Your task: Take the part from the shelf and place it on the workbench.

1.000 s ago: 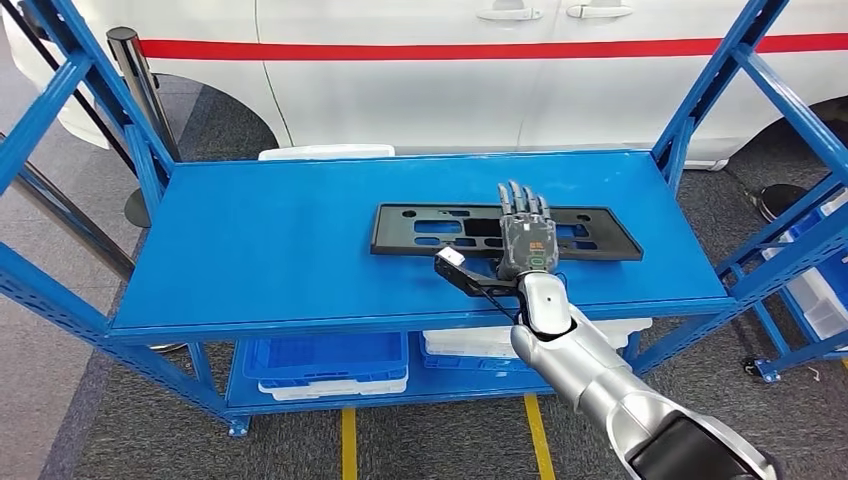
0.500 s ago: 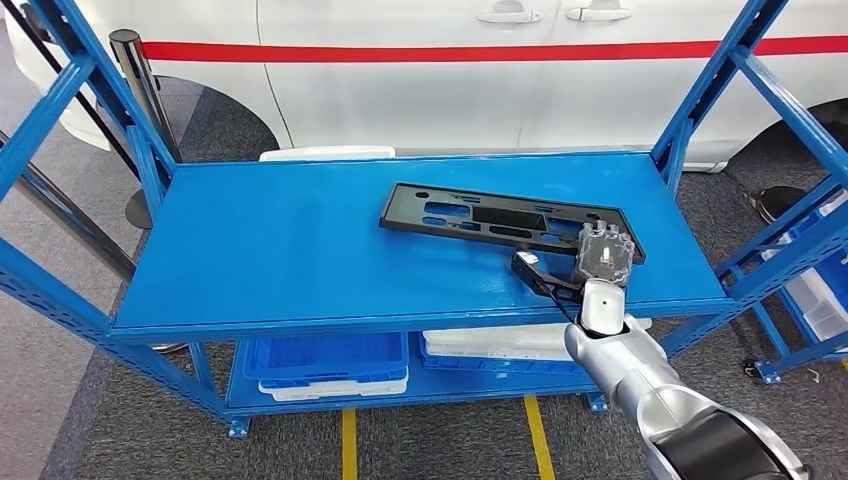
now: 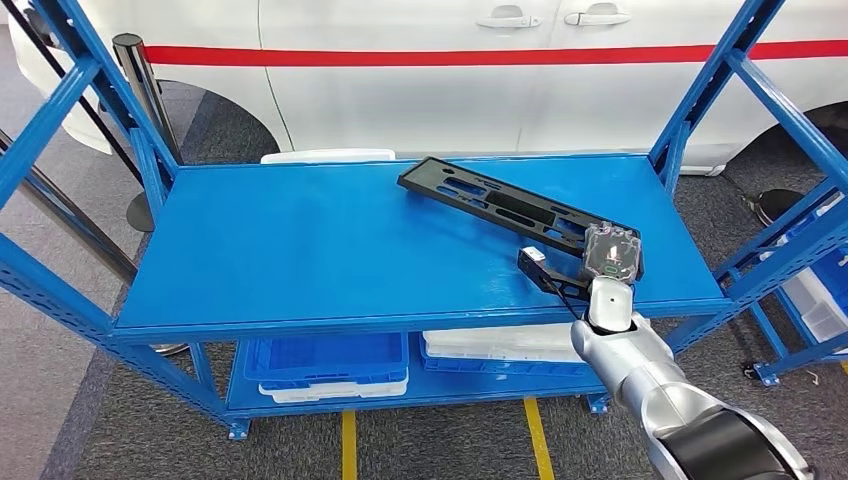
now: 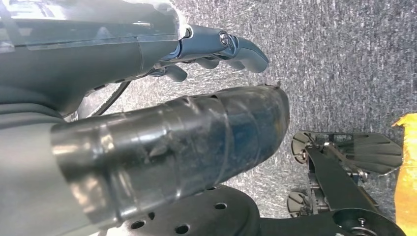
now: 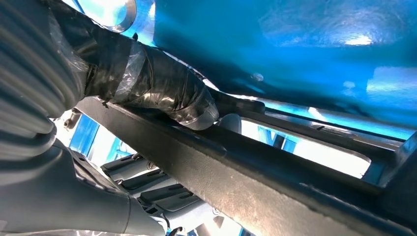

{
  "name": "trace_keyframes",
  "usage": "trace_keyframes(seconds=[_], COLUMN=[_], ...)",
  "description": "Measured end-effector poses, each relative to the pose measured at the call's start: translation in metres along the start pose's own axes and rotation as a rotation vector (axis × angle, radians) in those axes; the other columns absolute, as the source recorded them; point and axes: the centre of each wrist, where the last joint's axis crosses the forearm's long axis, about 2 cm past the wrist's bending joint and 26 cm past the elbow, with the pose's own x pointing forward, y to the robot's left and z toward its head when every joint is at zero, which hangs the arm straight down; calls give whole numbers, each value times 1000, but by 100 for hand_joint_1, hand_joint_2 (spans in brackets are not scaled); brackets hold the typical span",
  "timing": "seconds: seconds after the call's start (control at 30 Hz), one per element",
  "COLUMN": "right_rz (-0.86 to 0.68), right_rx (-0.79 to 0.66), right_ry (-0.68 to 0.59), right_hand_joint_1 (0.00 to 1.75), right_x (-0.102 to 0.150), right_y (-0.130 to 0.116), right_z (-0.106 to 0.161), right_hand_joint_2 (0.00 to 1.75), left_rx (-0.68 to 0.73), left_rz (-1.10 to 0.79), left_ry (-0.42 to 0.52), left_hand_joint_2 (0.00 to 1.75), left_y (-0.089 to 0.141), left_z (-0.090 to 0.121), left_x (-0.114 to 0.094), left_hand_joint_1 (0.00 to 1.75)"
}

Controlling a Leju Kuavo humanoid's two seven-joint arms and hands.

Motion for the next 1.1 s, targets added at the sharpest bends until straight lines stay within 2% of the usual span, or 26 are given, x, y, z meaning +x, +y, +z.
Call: trace_keyframes(seconds=[0.03, 0.17, 0.37, 0.47, 0.53, 0.67, 0.83, 1.1], right_rz=[-2, -21, -73, -169, -251, -390, -463, -493], right_rx=[-1, -10, -64, -121, -151, -262, -455, -551], right_ry=[-3, -21, -90, -167, -213, -274, -325, -352], right_hand_joint_1=[175, 175, 175, 175, 175, 175, 175, 175], right_x=[0, 3, 14, 28, 41, 61, 68, 71], right_y=[0, -2, -2, -6, -18, -56, -98, -119], right_z=[0, 0, 5, 11, 14, 24, 35, 47], right_hand_joint_2=[175, 175, 175, 175, 175, 175, 175, 175], left_rx=[0, -23, -26, -30, -30, -20, -16, -18], left_rz=[0, 18, 66, 113, 141, 171, 184, 196], left_ry=[-1, -3, -13, -21, -17, 1, 10, 13], left_hand_joint_2=[0, 175, 175, 175, 175, 175, 175, 175], left_y=[0, 0, -1, -2, -2, -1, -1, -1], left_z=[0, 0, 0, 0, 0, 0, 0, 0], left_x=[0, 0, 0, -1, -2, -3, -5, -4], left_hand_joint_1=[0, 0, 0, 0, 0, 0, 0, 0])
